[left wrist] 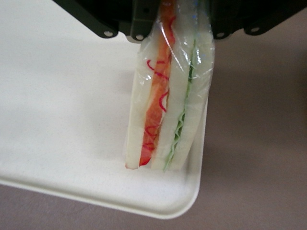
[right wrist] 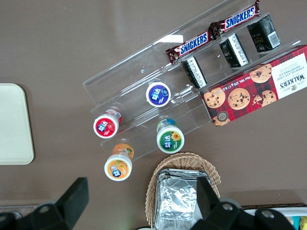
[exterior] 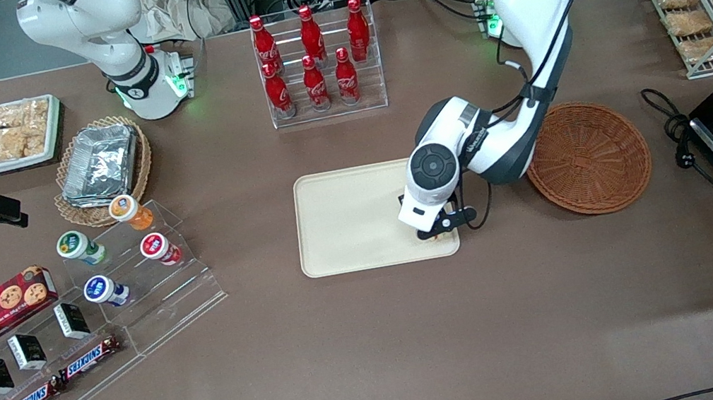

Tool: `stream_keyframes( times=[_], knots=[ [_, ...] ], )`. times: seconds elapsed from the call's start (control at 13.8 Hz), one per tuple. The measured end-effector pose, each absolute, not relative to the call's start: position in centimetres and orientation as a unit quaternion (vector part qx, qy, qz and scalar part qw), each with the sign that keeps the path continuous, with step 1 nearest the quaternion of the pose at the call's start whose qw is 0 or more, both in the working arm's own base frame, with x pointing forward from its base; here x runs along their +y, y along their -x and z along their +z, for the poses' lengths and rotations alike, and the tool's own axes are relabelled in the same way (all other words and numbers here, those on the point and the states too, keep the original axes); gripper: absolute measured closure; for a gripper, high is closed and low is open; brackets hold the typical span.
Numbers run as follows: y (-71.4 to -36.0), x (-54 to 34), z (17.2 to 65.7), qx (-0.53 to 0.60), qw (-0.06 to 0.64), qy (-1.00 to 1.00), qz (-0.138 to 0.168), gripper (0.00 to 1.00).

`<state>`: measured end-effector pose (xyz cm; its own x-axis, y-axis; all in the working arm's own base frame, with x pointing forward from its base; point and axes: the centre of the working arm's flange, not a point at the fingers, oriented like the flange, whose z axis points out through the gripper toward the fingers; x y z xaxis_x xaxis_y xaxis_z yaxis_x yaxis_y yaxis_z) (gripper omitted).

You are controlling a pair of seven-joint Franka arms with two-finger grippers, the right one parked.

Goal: Place sandwich from basket to tray

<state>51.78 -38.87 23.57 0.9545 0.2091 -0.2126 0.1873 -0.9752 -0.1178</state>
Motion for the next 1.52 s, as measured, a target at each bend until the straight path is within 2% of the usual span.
stream_keyframes(
  times=[0.72,0.79,1.01,1.23,1.52],
  knots=[
    [-51.4,-38.7,21.2,-0.097,0.058,0.986,0.125,0.62],
    [-51.4,-38.7,21.1,-0.095,0.06,0.986,0.122,0.57],
    [-51.6,-38.7,21.5,-0.093,0.059,0.987,0.117,0.27],
    [-52.3,-38.9,24.3,-0.096,0.052,0.989,0.1,0.0],
    [-53.5,-37.8,31.8,-0.117,0.029,0.99,0.069,0.0]
  ],
)
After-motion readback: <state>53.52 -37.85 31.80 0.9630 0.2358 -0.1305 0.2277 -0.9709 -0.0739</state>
